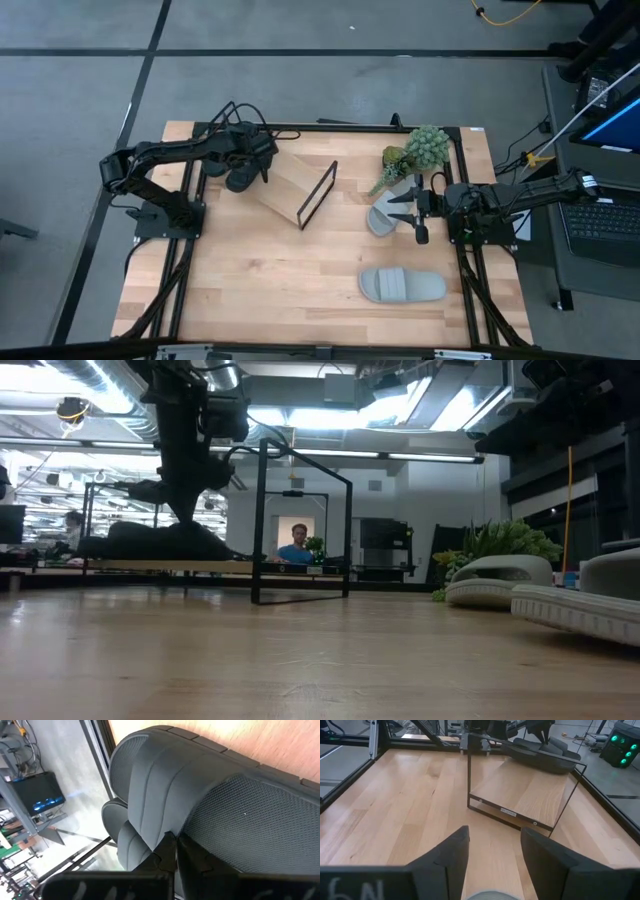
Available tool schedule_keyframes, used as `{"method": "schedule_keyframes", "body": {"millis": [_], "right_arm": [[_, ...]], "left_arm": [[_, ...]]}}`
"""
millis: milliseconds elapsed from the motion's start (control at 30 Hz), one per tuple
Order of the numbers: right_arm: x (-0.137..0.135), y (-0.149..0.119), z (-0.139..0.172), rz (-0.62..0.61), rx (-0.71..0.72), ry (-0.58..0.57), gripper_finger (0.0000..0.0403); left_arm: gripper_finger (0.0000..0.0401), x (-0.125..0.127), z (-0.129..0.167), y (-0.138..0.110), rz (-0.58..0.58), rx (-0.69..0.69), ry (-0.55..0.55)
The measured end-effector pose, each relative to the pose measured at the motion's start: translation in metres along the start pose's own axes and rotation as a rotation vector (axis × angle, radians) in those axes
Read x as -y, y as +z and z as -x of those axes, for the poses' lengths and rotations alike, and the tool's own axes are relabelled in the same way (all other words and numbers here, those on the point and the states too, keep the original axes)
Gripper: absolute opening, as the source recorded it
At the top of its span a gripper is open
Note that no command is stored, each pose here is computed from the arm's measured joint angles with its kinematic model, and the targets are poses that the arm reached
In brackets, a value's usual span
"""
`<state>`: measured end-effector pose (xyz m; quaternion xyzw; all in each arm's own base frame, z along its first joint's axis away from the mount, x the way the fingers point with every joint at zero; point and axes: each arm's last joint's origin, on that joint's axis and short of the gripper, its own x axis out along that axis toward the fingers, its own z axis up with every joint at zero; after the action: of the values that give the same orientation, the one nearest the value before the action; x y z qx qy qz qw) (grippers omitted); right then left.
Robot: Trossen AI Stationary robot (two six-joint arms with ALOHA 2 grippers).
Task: Pick and place slides into the shelf
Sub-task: Put the black slipper on the shelf
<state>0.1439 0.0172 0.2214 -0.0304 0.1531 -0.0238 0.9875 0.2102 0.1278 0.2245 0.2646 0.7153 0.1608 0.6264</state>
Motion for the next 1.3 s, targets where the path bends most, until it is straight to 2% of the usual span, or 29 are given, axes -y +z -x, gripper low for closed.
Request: {"method": "schedule_keyframes", "body": {"millis": [267, 600, 767, 1300], "right_arm": [[0.0, 0.0, 0.0, -0.001, 0.0, 0.0, 0.018], [0.0, -0.0001, 0.0, -0.001, -0.001, 0.0, 0.018], [0.0, -0.0001, 0.0, 0.0, -0.001, 0.0, 0.018], [0.0, -0.0002, 0.0001, 0.001, -0.001, 0.001, 0.018]], "left_arm": [[0.0005, -0.0012, -0.0012, -0.0012, 0.008, -0.002, -0.005], [0.0094, -0.0018, -0.0017, -0.0012, 0.037, -0.01, 0.006], [0.0119, -0.0019, -0.0017, -0.0012, 0.047, -0.01, 0.007], [0.0124, -0.0005, 0.0009, 0.0004, 0.048, -0.039, 0.059]]}}
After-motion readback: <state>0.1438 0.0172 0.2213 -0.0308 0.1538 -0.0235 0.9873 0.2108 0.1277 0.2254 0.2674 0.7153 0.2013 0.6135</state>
